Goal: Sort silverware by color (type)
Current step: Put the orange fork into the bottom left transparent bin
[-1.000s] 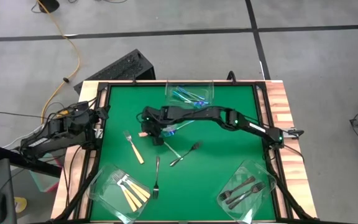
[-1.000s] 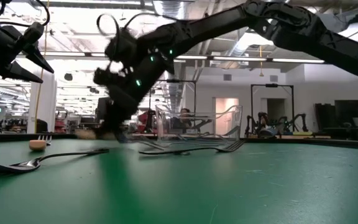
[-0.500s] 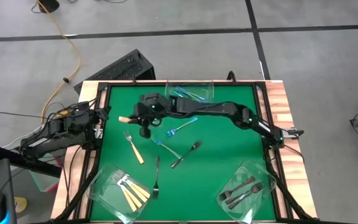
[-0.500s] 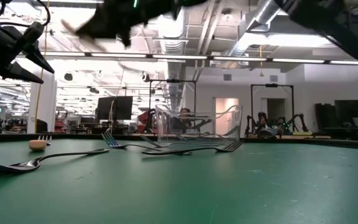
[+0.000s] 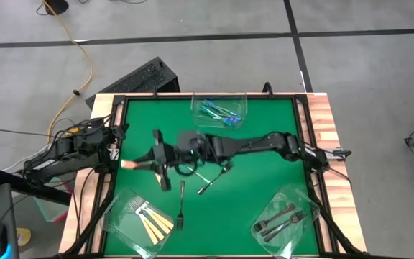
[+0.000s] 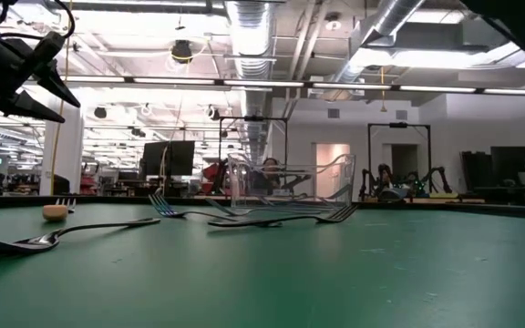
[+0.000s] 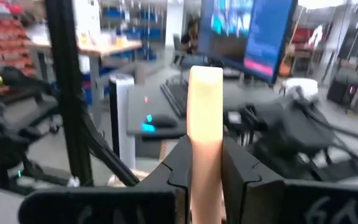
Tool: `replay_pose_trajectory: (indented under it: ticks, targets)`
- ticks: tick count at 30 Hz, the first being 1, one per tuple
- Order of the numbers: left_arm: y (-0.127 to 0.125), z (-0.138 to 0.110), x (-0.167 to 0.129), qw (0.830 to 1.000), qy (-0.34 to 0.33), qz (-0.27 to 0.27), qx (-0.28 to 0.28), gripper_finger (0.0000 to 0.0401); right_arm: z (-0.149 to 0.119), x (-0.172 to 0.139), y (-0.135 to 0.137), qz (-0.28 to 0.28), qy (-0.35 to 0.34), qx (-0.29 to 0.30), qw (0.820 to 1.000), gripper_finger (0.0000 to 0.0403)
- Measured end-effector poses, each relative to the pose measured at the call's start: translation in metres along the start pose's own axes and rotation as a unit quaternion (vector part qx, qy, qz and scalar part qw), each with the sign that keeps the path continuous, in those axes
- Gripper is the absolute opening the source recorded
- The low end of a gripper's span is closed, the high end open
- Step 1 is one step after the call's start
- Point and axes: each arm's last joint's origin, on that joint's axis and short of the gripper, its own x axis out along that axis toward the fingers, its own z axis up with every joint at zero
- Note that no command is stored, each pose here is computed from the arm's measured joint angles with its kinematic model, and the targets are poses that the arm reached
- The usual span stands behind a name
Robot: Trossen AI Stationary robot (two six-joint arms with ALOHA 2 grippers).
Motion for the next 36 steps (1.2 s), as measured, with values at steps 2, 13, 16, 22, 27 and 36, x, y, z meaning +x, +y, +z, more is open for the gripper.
replay_pose_trajectory:
  ticks: [2,13,16,22,27,36]
  targets:
    - [0.000,0.000,0.000,1.000,0.000,0.000,0.000,0.0176,0.006,0.002,0.016,-0.004,-0.026,-0.001,1.000,0.0060]
    - [0.000,0.000,0.000,1.000,-0.004,0.002,0.000,0.0176,0.034,-0.003,0.082,-0.084,-0.143,0.043,0.985,0.0060]
    - [0.000,0.000,0.000,1.000,-0.004,0.002,0.001,0.0176,0.036,-0.006,0.093,-0.126,-0.149,0.056,0.979,0.0060]
    - [0.000,0.000,0.000,1.000,-0.004,0.003,0.001,0.0176,0.041,-0.010,0.107,-0.169,-0.168,0.085,0.968,0.0060]
    - [0.000,0.000,0.000,1.000,-0.008,0.005,0.001,0.0176,0.031,-0.006,0.114,-0.194,-0.160,0.122,0.960,0.0060]
    - [0.001,0.001,0.000,1.000,-0.023,0.013,0.001,0.0176,0.007,0.000,0.114,-0.205,-0.148,0.175,0.952,0.0060]
